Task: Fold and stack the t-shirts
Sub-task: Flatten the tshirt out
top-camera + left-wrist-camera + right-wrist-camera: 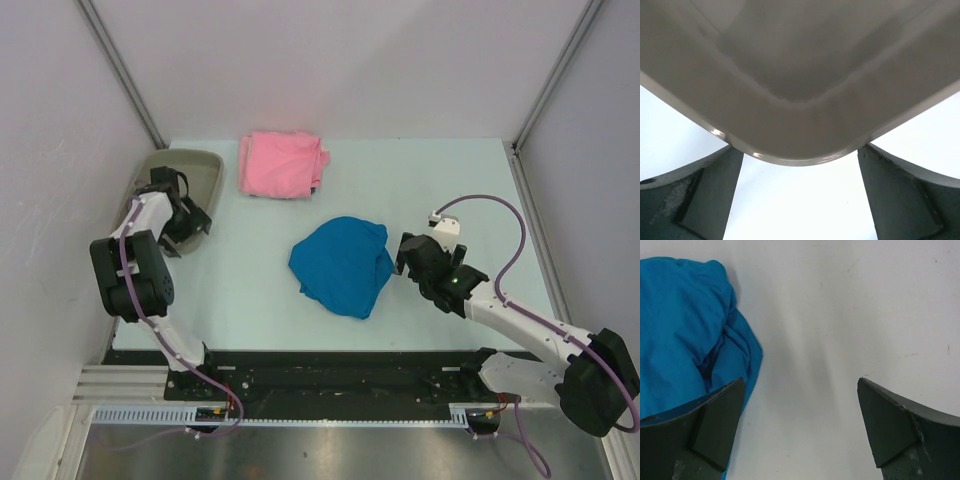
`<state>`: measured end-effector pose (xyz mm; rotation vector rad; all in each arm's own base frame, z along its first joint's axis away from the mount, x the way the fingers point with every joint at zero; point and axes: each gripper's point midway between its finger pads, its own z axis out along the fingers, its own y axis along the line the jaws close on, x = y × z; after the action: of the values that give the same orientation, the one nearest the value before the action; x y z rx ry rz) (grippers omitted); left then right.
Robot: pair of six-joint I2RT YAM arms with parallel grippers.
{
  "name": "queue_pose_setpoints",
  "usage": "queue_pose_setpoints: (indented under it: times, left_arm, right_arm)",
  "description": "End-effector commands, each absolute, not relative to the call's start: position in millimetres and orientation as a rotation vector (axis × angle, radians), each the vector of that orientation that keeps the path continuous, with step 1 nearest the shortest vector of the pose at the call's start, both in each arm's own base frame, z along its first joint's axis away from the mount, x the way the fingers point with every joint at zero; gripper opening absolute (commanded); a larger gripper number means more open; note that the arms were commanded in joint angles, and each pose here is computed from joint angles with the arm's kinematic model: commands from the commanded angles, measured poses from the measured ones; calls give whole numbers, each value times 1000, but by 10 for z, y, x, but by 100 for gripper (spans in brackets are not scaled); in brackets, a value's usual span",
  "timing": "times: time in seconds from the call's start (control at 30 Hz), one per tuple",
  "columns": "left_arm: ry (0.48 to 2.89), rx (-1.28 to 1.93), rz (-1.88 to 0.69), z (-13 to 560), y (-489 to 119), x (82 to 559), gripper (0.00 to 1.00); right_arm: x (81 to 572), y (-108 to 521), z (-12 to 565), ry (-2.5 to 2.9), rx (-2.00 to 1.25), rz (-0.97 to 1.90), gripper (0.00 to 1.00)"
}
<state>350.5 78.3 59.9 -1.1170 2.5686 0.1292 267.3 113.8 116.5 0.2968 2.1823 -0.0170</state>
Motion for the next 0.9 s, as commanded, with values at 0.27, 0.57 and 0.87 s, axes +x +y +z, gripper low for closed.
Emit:
queue_pose_setpoints:
  times: [0.27, 0.57, 0.87]
  left_arm:
    - [2459, -979, 132, 1127, 1064, 4245, 100]
    - [2396, -901, 45, 1382, 1049, 4687, 100]
    - [2097, -507, -311, 2237, -340, 3825, 100]
  right_arm:
    - [2780, 1154, 1443, 2088, 361, 16, 100]
    - [2746, 1110, 1545, 2077, 359, 2, 100]
    - [2798, 1533, 1688, 2122, 35, 113, 99]
